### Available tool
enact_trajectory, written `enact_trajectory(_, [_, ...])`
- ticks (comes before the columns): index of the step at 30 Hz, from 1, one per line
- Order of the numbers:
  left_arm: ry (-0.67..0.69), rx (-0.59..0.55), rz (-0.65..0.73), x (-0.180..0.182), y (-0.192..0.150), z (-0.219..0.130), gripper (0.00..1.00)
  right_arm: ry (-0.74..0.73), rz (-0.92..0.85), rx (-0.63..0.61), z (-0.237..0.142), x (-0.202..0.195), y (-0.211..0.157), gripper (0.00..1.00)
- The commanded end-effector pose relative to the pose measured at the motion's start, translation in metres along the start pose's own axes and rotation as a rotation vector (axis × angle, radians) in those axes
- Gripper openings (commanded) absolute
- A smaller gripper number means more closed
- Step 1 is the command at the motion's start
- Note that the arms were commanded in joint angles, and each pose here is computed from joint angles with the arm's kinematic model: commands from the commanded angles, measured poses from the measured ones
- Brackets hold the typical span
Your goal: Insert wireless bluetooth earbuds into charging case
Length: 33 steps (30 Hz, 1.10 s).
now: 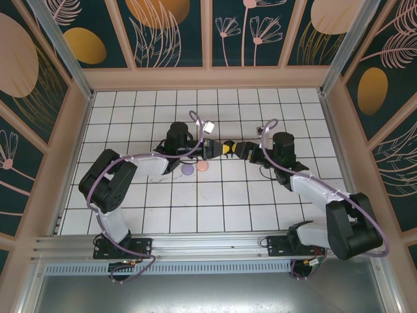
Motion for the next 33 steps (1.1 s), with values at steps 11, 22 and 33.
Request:
enact_trajectory(11, [-0.102, -0.014, 0.109, -0.042, 0.013, -0.009, 0.0, -0.1, 0.009, -0.05, -0.011, -0.019, -0.001, 0.56])
enact_trajectory(22, [-0.142, 0.003, 0.106, -0.048, 0.011, -0.009, 0.0, 0.144, -0.125, -0.016, -0.034, 0.034, -0.002, 0.55])
enact_trajectory(33, [-0.173, 0.011, 0.107, -0.055, 0.011, -0.006, 0.0, 0.154, -0.115, -0.025, -0.03, 0.037, 0.004, 0.47])
Point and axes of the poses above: each hand's point on the last joint's axis, 136 mm out from that joint toward the fingers, its own z axis out along the fingers, its own x axis along the line the jaws close on, y = z × x, the point moved 5 cm from there along -z, back along the fingers, and after that the axes turned 1 degree about z, right-handed, at the moved point
